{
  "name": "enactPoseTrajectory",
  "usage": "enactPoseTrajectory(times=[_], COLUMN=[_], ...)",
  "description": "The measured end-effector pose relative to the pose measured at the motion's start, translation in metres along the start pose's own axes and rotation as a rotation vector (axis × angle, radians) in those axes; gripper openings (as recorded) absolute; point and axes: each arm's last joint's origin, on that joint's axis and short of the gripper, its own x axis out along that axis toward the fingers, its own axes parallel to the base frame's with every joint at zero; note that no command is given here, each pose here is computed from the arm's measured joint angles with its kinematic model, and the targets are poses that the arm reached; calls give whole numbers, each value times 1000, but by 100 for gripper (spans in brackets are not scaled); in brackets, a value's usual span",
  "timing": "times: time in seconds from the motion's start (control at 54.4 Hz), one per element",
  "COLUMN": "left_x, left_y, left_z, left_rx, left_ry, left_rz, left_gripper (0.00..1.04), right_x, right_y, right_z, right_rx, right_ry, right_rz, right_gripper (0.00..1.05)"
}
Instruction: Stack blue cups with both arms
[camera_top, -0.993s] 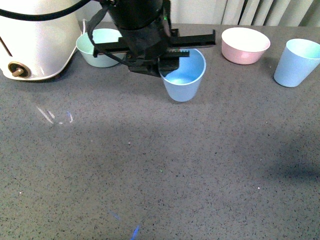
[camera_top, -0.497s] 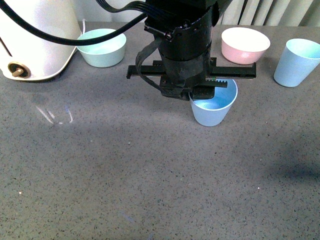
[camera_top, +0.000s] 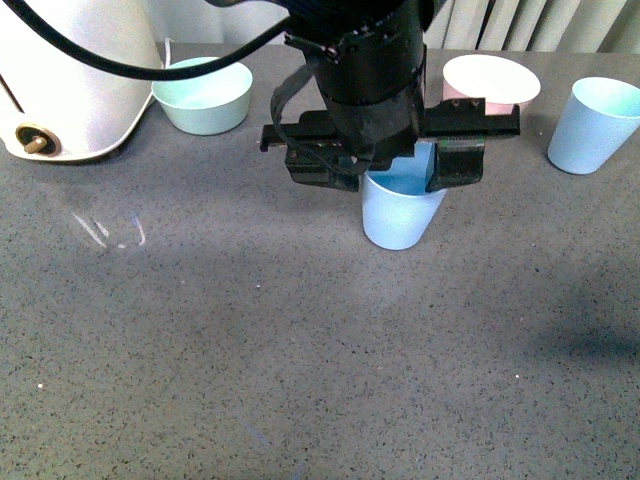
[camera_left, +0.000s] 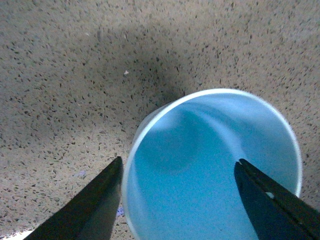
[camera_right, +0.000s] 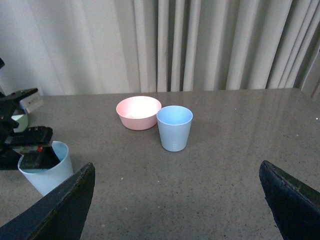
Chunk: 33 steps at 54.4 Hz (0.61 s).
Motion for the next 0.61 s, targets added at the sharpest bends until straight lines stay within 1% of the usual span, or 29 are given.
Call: enactPoseTrajectory(times=[0.018, 0.037, 0.055, 0.074, 0.092, 0.11, 0.147, 0.221, 0.35, 0.423, 0.515, 0.552, 0.57, 0.589, 0.607], left_x=[-3, -4, -9, -12, -13, -19, -23, -32, -48, -66, -85, -92, -97, -99, -104], left_y=[1, 1, 2, 3, 3, 5, 7, 11, 23, 38, 50, 55, 59, 62, 68], left_z=[2, 3, 7, 9, 10, 14, 17, 22, 25, 22, 18, 15, 14, 13, 11], left_rx=[-7, -8, -17, -20, -21, -28, -33, -46, -68, -84, -86, -62, -40, -31, -13], left_ry=[-6, -9, -19, -28, -30, -47, -60, -86, -127, -192, -271, -340, -447, -502, -608], left_rz=[-8, -10, -23, -26, -28, -33, -40, -48, -66, -113, -133, -111, -58, -26, 35], left_gripper=[77, 78, 84, 88, 88, 95, 98, 95, 96, 96, 96, 94, 91, 89, 86], right_x=[0, 0, 0, 0, 0, 0, 0, 0, 0, 0, 0, 0, 0, 0, 0], right_y=[0, 0, 0, 0, 0, 0, 0, 0, 0, 0, 0, 0, 0, 0, 0], right_z=[0, 0, 0, 0, 0, 0, 0, 0, 0, 0, 0, 0, 0, 0, 0], right_rx=[0, 0, 0, 0, 0, 0, 0, 0, 0, 0, 0, 0, 0, 0, 0], right_ry=[0, 0, 0, 0, 0, 0, 0, 0, 0, 0, 0, 0, 0, 0, 0], right_rz=[0, 0, 0, 0, 0, 0, 0, 0, 0, 0, 0, 0, 0, 0, 1], right_gripper=[96, 96, 96, 96, 96, 96, 96, 96, 96, 96, 96, 96, 96, 96, 96])
